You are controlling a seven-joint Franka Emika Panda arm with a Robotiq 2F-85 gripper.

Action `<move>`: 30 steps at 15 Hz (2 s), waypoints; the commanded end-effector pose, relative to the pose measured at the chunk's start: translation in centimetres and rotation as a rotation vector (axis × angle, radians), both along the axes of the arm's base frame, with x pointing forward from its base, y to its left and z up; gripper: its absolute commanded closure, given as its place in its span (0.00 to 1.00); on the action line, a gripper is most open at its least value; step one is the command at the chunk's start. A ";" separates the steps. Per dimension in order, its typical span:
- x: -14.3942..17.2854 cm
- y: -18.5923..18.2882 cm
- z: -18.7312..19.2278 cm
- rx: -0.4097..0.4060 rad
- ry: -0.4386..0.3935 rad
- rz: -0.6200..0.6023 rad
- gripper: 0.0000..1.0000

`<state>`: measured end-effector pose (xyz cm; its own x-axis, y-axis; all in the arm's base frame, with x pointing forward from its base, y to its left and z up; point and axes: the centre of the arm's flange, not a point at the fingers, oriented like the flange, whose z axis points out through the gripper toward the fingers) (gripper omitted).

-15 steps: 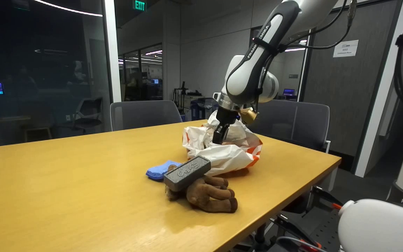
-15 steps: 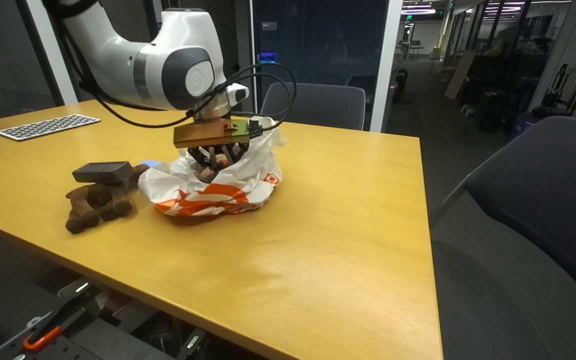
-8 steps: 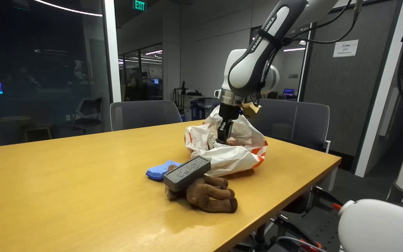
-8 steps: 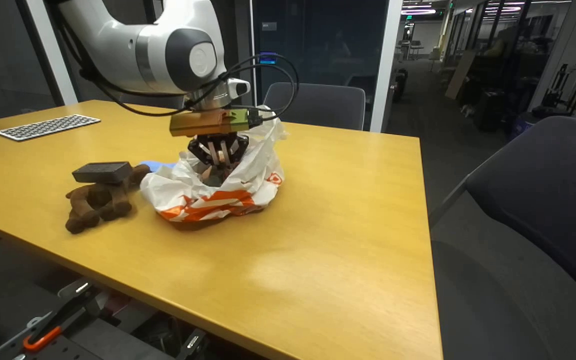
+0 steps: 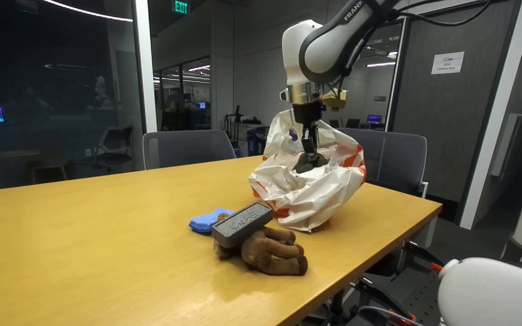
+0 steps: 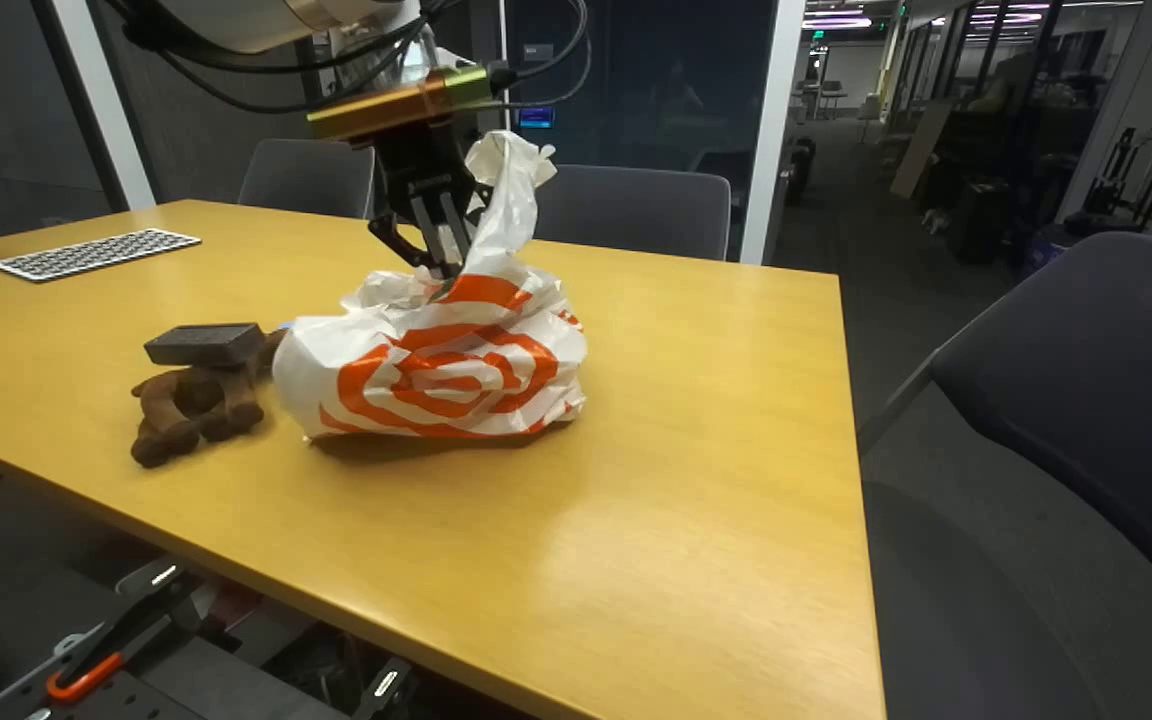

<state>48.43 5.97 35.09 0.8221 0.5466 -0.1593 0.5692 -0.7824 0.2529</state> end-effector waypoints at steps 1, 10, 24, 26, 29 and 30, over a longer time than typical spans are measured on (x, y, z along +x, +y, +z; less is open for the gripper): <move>-0.3 1.7 4.3 0.128 0.071 0.120 0.96; 1.5 -1.9 4.2 0.642 0.110 0.154 0.96; -0.2 11.7 7.3 0.887 -0.016 0.519 0.96; -0.6 15.1 6.2 0.872 -0.005 0.566 0.96; -0.9 19.0 3.4 0.756 -0.104 0.630 0.96; -0.8 19.8 2.5 0.712 -0.114 0.646 0.96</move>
